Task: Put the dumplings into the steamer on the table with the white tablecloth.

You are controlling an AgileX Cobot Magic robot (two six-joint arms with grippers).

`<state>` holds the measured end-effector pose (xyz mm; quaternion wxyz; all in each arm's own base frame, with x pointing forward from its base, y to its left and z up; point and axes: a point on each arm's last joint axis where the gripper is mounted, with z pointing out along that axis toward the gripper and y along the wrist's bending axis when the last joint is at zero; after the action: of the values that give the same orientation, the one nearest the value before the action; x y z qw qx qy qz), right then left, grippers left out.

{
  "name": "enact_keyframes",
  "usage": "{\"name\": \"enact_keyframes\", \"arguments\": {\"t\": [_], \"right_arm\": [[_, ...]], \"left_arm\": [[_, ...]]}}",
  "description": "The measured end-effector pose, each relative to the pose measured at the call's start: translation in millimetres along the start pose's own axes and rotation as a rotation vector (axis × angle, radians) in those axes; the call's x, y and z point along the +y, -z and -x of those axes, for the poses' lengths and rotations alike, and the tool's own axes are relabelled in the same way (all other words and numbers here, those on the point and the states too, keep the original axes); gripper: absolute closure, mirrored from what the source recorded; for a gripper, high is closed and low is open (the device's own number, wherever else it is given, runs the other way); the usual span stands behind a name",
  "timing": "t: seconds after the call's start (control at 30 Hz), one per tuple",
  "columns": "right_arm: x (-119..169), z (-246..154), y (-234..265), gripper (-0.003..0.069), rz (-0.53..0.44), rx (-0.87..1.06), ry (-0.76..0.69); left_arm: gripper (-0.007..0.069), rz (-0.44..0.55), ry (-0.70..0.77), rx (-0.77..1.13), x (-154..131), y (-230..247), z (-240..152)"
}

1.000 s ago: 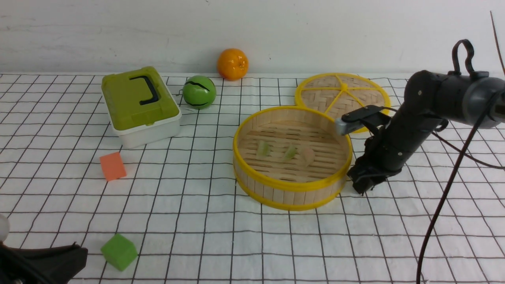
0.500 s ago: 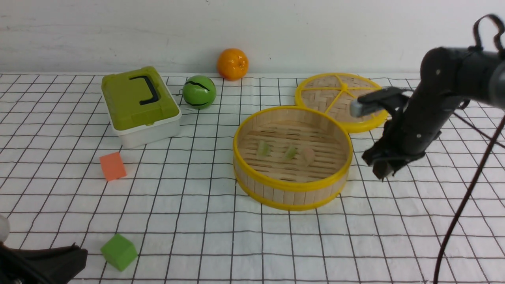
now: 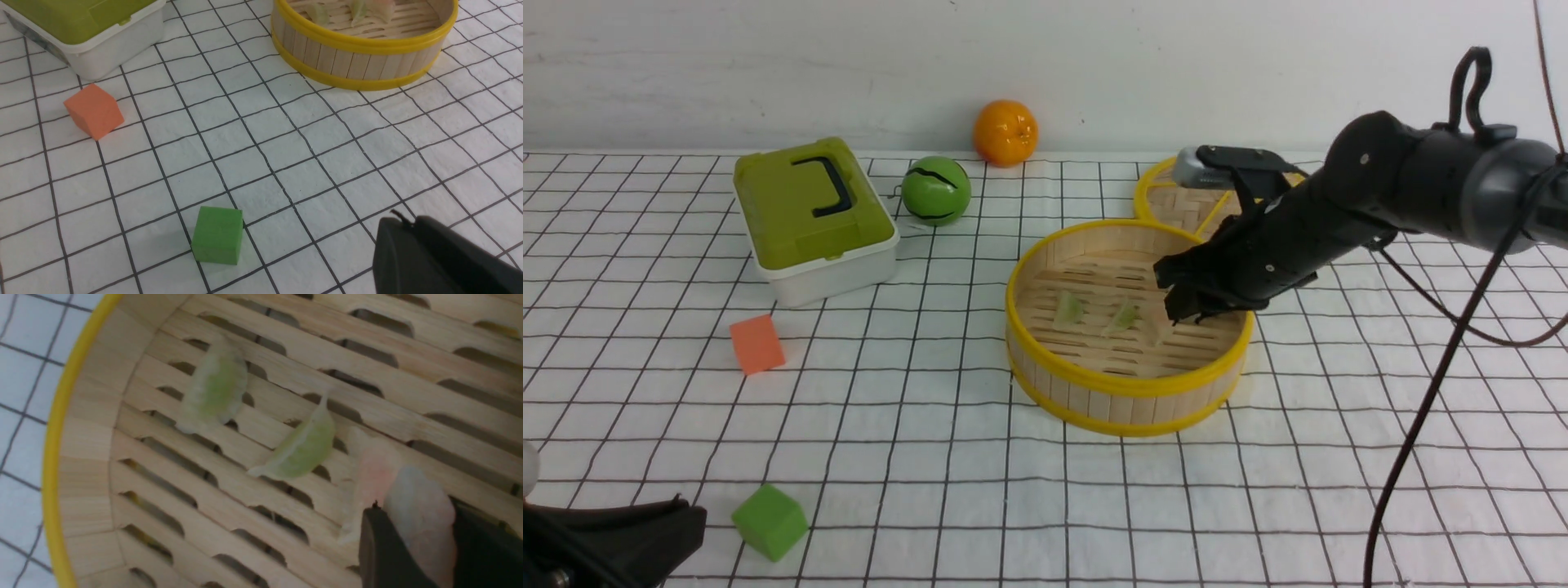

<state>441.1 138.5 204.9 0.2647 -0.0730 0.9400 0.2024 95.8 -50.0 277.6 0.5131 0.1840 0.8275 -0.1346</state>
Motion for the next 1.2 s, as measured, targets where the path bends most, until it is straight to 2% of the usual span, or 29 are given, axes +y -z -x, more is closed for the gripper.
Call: {"name": "enact_keyframes", "arguments": {"t": [0.37,0.67,0.83,0.97,1.07,1.1,1.2], "right_arm": [[-9,0,-10,0.0470,-0.039,-0.027,0.000],[-11,2,-13,0.0268,-0.043,-0.051,-0.045],[-9,5,-5,0.0237,-0.046,-0.066,-0.033],[-5,12,10,0.0260,-0.052,-0.104,-0.006],[-1,18,23,0.0368,-0.063,-0.149,0.022],[-1,18,24,0.0376,-0.063,-0.150,0.023],[-1,17,24,0.0529,-0.066,-0.139,0.030]], "left_arm": [[0.0580,0.000,0.000,0.002,0,0,0],[0.0573,0.001,0.000,0.015,0,0,-1],[0.0569,0.002,-0.001,0.015,0,0,-1],[0.0568,0.002,-0.002,0.015,0,0,-1],[0.0568,0.002,-0.002,0.015,0,0,-1],[0.0568,0.002,-0.002,0.015,0,0,-1],[0.0568,0.002,-0.002,0.015,0,0,-1]]}}
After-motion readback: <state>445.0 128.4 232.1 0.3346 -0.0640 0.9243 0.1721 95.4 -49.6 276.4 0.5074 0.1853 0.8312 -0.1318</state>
